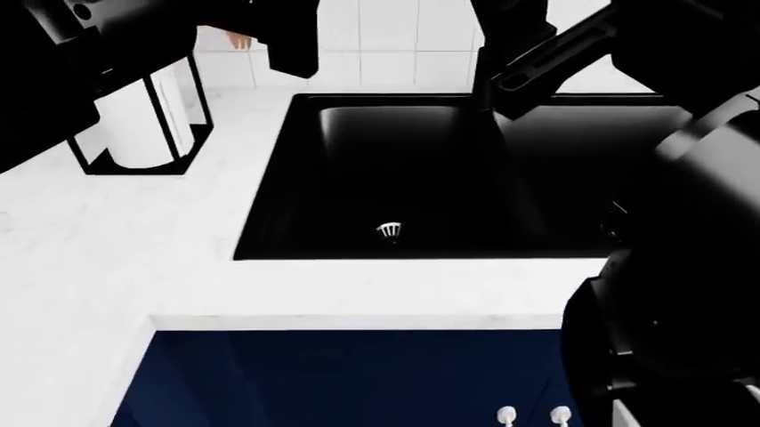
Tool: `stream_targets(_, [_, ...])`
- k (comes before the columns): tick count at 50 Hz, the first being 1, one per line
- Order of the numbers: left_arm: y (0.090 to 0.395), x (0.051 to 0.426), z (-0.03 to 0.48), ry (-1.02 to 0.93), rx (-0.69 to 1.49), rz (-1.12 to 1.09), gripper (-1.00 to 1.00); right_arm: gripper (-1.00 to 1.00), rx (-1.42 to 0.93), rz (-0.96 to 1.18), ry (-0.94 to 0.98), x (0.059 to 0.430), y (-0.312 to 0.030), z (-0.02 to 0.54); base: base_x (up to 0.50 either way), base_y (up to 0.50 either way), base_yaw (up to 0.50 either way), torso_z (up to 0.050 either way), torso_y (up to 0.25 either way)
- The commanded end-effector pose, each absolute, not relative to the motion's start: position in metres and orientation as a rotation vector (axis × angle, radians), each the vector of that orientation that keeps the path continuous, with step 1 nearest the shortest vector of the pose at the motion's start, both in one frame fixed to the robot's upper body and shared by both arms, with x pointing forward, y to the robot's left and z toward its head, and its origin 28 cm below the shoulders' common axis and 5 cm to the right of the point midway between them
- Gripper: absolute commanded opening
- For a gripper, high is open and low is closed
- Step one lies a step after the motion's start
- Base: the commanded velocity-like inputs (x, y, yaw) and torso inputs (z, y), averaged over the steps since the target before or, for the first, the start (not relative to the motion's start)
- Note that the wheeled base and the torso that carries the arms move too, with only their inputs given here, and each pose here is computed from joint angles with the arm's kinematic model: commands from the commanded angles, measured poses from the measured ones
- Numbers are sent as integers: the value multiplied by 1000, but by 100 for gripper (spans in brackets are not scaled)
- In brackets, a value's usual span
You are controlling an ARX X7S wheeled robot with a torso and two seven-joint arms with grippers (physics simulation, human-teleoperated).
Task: Pick the corn, radish from the counter and place them in the cabinet. Then close the cabinet.
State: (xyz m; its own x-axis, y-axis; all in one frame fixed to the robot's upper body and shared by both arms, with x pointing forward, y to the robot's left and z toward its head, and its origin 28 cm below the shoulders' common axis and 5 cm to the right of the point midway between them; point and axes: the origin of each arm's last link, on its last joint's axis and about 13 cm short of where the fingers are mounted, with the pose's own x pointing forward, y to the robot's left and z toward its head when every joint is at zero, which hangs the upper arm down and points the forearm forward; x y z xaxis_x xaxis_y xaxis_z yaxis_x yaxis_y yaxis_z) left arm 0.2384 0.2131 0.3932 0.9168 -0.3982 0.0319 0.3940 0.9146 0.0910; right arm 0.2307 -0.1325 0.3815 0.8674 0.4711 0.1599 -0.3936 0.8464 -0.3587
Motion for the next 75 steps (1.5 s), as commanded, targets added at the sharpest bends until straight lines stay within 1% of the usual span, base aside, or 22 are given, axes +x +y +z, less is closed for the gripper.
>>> stream_targets(1, [214,240,393,-48,83,-405,100,100,-331,441,-259,231,-135,387,430,-2,0,0,0])
stream_targets(12, [213,238,393,-56,84,-411,100,100,-339,446,-260,230,-135,386,474,-2,0,0,0])
stream_targets(29, [213,232,400,-75,94,-414,100,100,-364,455,-252,229,-134,387,327,-1,0,0,0])
stream_targets(49, [213,230,400,-83,92,-417,100,100,-374,455,-247,228,-134,385,35,54,0,0,0])
stream_targets(56, [212,228,400,-85,93,-423,100,100,-373,456,-249,228,-134,384,1,431,0,0,0])
stream_targets(64, [211,228,400,-88,94,-426,100,100,-368,452,-253,227,-134,385,0,2,0,0,0])
stream_targets(69, [211,228,400,-88,94,-427,100,100,-368,457,-241,229,-133,384,-270,388,0,0,0])
stream_targets(75, [211,227,400,-89,94,-429,100,100,-358,454,-242,229,-134,384,-28,21,0,0,0])
